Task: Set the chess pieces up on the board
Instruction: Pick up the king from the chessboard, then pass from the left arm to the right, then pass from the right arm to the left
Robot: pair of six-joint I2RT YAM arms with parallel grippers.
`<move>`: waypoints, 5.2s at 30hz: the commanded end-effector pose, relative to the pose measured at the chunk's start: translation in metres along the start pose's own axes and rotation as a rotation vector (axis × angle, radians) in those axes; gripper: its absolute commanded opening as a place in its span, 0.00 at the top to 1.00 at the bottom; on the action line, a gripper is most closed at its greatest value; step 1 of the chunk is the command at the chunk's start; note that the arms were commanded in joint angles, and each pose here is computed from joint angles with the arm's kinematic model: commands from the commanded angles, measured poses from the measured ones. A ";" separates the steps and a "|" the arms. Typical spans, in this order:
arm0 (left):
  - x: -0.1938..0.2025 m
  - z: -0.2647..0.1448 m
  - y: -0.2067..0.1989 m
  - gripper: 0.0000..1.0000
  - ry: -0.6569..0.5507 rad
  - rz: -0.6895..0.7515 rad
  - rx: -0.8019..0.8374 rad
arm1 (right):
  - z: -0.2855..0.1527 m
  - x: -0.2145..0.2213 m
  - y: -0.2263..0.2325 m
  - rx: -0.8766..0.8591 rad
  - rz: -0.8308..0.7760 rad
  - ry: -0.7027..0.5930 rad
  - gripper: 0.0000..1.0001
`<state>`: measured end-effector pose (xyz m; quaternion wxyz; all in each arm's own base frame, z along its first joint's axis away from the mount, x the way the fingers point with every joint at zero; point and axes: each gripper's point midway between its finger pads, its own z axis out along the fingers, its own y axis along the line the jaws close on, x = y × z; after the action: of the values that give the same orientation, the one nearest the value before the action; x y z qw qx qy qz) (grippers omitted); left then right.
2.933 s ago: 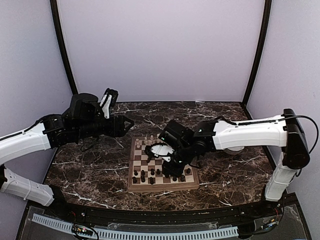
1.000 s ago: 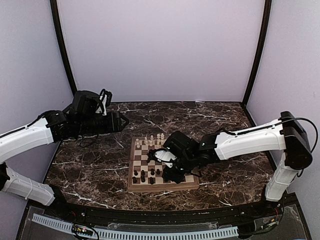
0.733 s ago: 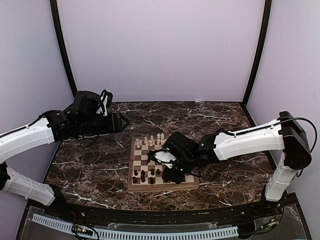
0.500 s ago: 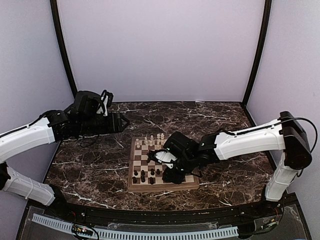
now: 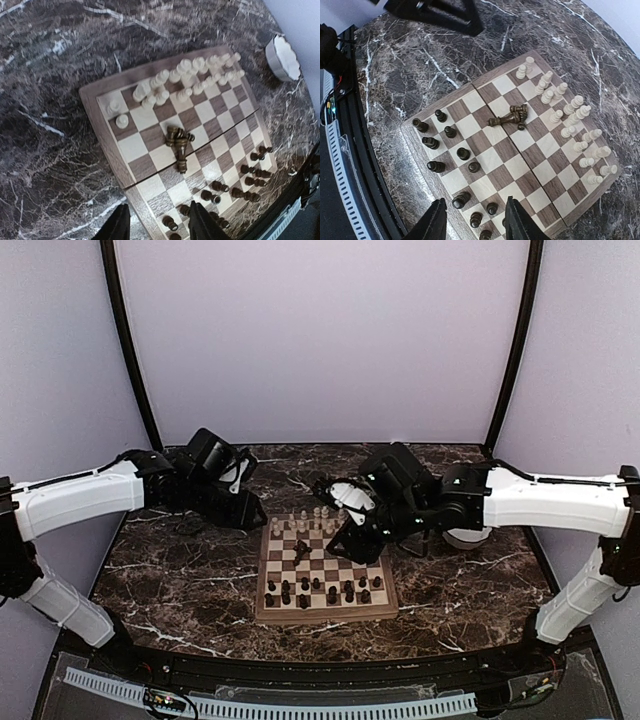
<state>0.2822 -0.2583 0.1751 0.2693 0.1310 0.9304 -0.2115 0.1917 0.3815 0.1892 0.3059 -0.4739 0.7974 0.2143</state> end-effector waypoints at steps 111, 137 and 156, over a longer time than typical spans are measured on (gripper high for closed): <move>0.111 -0.017 -0.117 0.94 0.682 0.064 0.955 | 0.022 -0.005 0.052 -0.063 -0.494 0.160 0.55; 0.097 -0.033 -0.131 0.91 0.651 0.085 1.092 | 0.033 0.006 0.084 -0.266 -0.483 0.207 0.86; 0.014 -0.045 -0.104 0.58 -0.052 0.111 0.710 | -0.028 -0.031 0.011 -0.317 0.112 -0.159 0.98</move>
<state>0.1652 -0.3217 0.1830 0.0479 0.3117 0.8043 -0.5037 0.1734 0.3813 0.1927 0.2407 -0.5460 0.7542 0.2741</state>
